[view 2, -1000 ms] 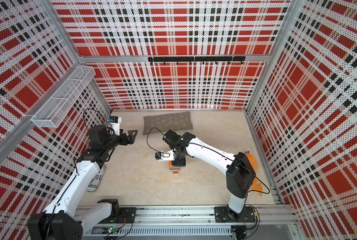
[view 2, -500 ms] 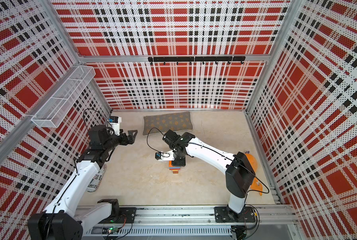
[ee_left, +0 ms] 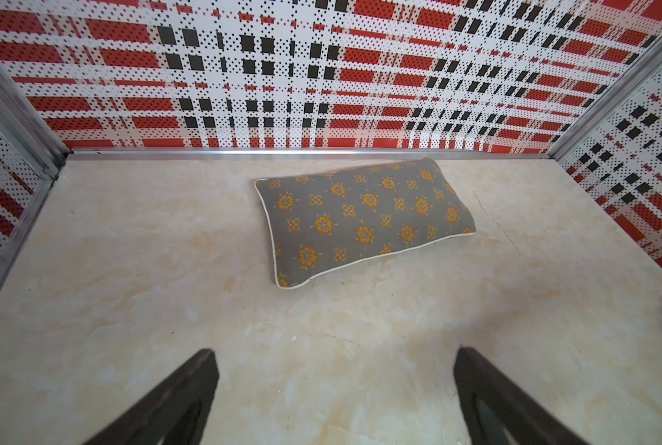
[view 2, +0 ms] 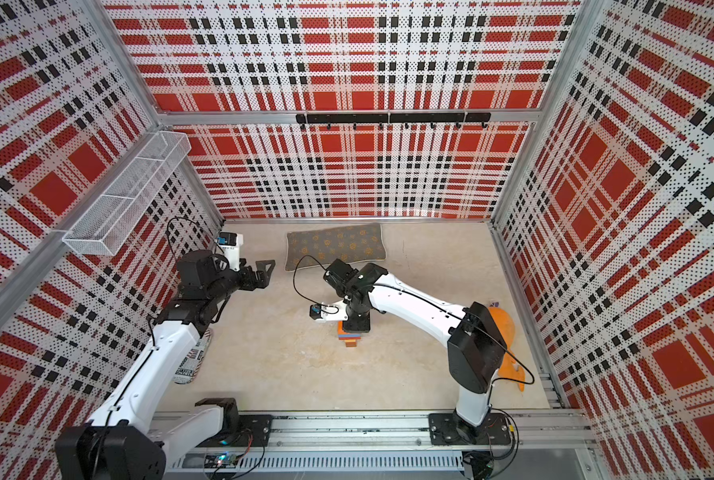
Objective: Assemble an ice cream with lego
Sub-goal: Assemble the lego brick with the lego brick.
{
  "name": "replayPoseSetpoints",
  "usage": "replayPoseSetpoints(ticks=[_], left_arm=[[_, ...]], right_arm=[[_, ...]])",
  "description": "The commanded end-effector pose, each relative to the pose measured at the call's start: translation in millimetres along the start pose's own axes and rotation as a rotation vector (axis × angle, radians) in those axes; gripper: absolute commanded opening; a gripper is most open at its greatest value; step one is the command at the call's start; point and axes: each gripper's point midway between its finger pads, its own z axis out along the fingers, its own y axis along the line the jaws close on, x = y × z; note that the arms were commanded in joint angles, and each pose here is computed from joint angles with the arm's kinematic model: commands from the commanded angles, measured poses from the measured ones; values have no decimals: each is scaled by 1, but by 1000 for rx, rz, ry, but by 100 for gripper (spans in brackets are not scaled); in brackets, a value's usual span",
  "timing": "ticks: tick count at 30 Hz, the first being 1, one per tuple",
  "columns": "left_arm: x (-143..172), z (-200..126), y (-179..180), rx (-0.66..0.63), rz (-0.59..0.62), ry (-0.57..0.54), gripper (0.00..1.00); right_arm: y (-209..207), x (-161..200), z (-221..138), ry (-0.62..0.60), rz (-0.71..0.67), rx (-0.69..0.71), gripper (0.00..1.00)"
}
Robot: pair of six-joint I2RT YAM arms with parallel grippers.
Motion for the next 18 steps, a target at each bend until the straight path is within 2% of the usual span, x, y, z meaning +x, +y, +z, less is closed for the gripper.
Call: replayPoseSetpoints(ticks=[1, 18], left_arm=[[-8, -2, 0, 2, 6, -13, 99], [-7, -1, 0, 2, 4, -10, 99]], right_arm=[[16, 35, 51, 190, 5, -86, 9], [17, 37, 58, 218, 6, -105, 9]])
